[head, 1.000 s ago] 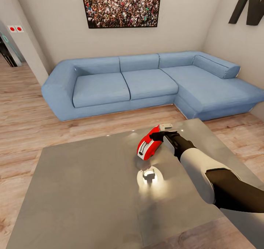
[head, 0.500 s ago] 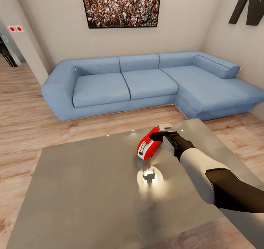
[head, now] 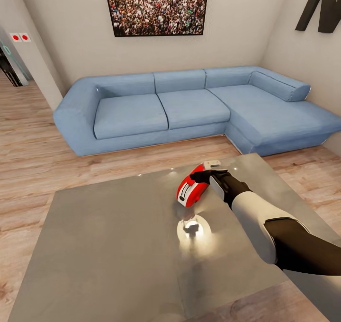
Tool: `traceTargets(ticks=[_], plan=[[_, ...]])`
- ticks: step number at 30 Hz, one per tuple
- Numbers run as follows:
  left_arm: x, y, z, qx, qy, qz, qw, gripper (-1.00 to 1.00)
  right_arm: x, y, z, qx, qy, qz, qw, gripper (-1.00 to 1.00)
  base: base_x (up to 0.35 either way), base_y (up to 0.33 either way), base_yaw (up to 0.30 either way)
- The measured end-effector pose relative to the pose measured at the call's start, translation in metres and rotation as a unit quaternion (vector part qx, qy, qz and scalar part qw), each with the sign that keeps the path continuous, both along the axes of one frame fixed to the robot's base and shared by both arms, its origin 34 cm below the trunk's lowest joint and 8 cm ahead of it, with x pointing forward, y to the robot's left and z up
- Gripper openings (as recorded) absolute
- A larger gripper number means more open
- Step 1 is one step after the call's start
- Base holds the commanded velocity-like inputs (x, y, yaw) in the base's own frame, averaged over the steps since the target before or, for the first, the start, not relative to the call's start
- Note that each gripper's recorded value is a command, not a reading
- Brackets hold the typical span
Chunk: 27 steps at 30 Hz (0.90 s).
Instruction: Turn on the radio receiver that's on the table in the living room.
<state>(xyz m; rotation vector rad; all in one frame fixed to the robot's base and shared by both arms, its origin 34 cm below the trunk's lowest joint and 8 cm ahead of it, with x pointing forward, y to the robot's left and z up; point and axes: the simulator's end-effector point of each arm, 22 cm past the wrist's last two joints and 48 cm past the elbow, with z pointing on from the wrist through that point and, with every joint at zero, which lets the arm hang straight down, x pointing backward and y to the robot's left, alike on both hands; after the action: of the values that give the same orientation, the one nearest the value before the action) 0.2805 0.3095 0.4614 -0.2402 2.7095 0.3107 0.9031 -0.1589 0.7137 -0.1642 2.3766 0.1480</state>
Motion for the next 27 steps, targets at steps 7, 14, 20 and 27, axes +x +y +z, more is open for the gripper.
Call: traceTargets(ticks=[7,14,20,27], plan=[[-0.0001,0.0005,0.0000,0.001,0.001,0.000,1.0000,1.00,0.0000,0.0002,0.0000,0.000,0.000,0.000,1.0000,1.00,0.000,0.000,0.000],[-0.0003,0.0006,-0.0001,0.001,0.001,0.000,1.0000,1.00,0.0000,0.0000,0.0000,-0.001,0.000,0.000,1.0000,1.00,0.000,0.096,0.000],[-0.0002,0.0006,-0.0001,0.001,0.001,0.000,1.0000,1.00,0.0000,-0.0001,0.0000,-0.001,0.000,0.000,1.0000,1.00,0.000,0.025,0.000],[-0.0006,0.0006,-0.0002,0.001,0.002,0.000,1.0000,1.00,0.0000,-0.0002,0.0000,-0.001,0.000,0.000,1.0000,1.00,0.000,0.002,0.000]])
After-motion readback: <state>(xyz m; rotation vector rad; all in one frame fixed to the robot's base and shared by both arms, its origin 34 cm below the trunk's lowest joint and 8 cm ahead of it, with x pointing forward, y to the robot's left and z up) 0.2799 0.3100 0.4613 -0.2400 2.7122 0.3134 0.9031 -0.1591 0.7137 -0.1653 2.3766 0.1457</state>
